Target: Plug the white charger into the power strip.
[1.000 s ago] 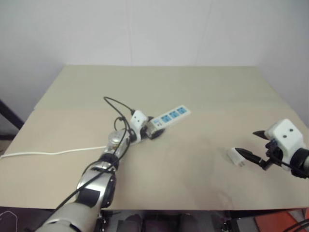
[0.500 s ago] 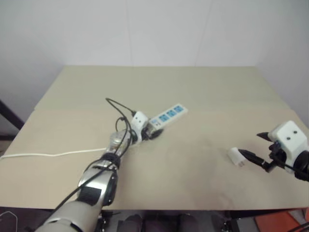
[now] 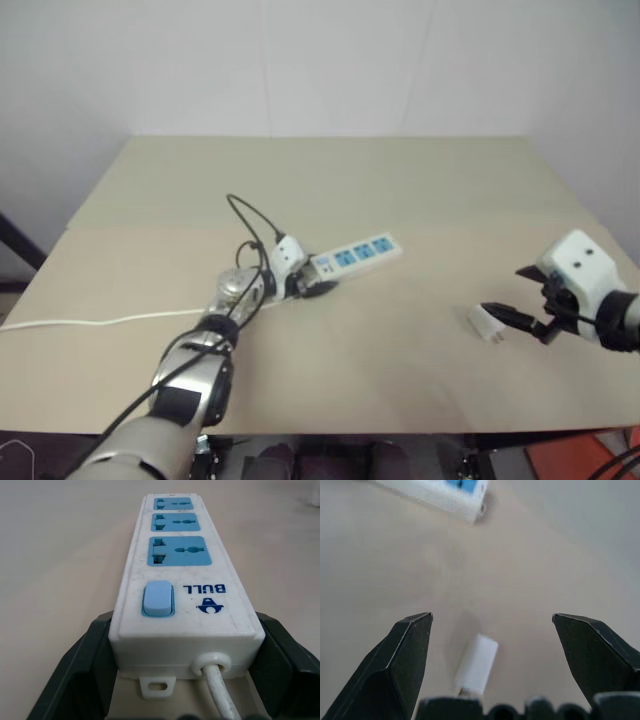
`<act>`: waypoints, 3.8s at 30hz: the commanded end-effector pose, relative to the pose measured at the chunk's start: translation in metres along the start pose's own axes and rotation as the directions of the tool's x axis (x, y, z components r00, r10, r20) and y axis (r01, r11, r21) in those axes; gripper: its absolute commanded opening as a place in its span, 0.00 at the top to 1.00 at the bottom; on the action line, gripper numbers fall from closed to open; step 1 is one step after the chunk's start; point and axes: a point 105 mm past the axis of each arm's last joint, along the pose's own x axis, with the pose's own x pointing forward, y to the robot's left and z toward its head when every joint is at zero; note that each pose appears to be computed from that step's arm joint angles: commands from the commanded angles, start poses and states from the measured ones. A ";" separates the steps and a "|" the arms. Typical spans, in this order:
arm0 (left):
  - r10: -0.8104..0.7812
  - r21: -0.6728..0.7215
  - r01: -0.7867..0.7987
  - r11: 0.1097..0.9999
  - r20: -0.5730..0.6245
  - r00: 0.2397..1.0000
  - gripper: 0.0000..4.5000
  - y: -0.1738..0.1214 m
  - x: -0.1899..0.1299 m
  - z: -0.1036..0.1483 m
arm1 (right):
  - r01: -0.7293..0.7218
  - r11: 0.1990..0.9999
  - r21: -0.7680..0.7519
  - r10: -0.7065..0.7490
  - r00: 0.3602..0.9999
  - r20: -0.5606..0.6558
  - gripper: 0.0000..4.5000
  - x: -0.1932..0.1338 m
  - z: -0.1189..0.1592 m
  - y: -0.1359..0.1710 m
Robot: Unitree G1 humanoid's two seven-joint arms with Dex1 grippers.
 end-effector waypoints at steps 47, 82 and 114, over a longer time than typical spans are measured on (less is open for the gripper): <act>-0.333 0.026 0.332 0.943 0.064 0.941 0.27 -0.054 -0.017 0.002 | 0.095 0.858 0.505 0.216 0.825 -0.522 0.53 0.058 -0.058 -0.020; -0.364 0.077 0.365 0.928 -0.025 0.931 0.27 -0.050 -0.026 0.008 | -0.616 0.785 0.063 0.398 0.579 0.711 0.75 0.082 0.090 0.072; -0.339 0.040 0.340 0.940 -0.031 0.940 0.27 -0.046 -0.027 0.006 | -0.660 0.744 -0.108 0.489 0.426 0.761 0.75 0.132 0.070 0.100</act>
